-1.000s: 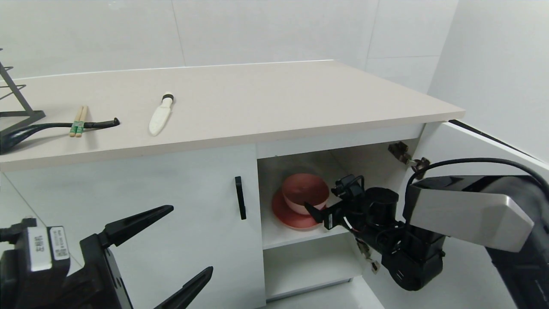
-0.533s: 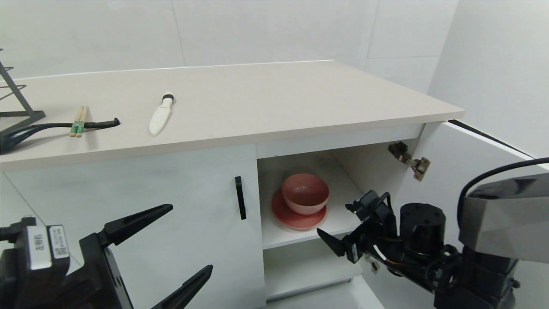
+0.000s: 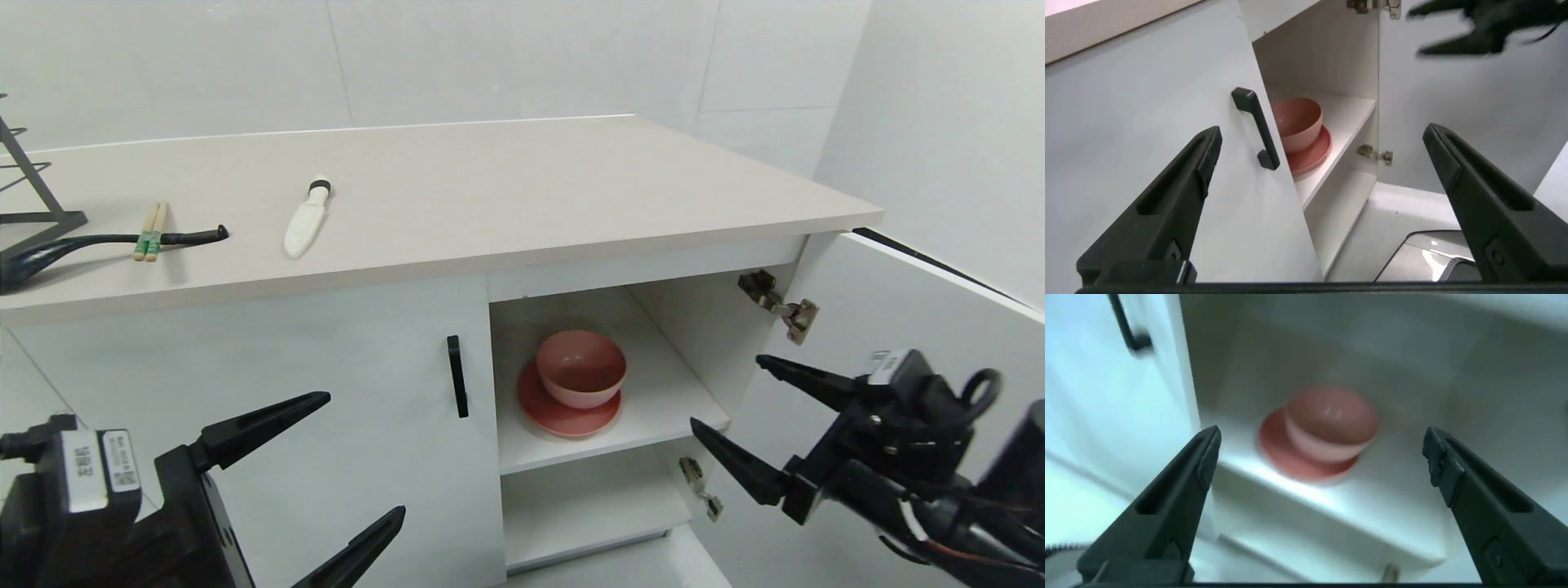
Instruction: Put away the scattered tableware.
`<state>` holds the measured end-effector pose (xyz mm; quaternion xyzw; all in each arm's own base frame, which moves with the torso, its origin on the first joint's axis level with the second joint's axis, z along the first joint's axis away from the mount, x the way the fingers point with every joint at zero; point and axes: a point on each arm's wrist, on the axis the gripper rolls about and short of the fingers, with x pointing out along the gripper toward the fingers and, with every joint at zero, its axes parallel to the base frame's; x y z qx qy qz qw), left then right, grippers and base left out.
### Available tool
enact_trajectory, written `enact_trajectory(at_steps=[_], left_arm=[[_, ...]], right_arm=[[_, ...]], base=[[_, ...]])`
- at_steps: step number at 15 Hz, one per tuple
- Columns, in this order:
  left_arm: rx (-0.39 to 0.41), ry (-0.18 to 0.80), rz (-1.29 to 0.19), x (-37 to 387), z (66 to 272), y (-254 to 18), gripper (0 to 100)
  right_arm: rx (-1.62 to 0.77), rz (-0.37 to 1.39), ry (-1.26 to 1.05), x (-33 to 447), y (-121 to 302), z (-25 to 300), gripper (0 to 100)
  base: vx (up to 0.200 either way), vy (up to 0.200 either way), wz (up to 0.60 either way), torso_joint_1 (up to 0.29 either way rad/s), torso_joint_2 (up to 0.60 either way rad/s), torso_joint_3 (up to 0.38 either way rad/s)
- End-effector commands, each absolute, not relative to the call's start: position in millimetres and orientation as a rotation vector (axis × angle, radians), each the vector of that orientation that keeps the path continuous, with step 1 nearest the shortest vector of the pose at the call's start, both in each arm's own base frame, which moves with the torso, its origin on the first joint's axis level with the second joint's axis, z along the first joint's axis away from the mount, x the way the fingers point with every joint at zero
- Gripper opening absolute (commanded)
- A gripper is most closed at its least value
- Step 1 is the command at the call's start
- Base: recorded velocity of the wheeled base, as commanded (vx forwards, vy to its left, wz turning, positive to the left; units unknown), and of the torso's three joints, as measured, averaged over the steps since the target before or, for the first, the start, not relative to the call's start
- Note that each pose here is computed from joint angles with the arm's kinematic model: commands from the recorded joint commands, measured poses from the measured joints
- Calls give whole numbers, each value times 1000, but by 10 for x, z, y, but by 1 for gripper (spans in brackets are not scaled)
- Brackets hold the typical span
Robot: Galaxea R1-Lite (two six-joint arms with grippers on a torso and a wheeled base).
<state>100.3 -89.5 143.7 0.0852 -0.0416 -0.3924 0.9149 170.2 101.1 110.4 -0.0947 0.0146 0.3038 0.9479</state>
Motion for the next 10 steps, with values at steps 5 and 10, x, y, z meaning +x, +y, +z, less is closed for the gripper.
enact_trajectory(at_steps=[5, 10], left_arm=[[176, -45, -756, 929, 1429, -752, 100], [140, -112, -548, 460, 1454, -252, 100]], right_arm=[[-239, 379, -160, 1052, 364, 1573, 100], [-178, 185, -229, 447, 75, 1570, 100]], base=[[0, 0, 0, 0, 0, 0], [0, 0, 0, 0, 0, 0]])
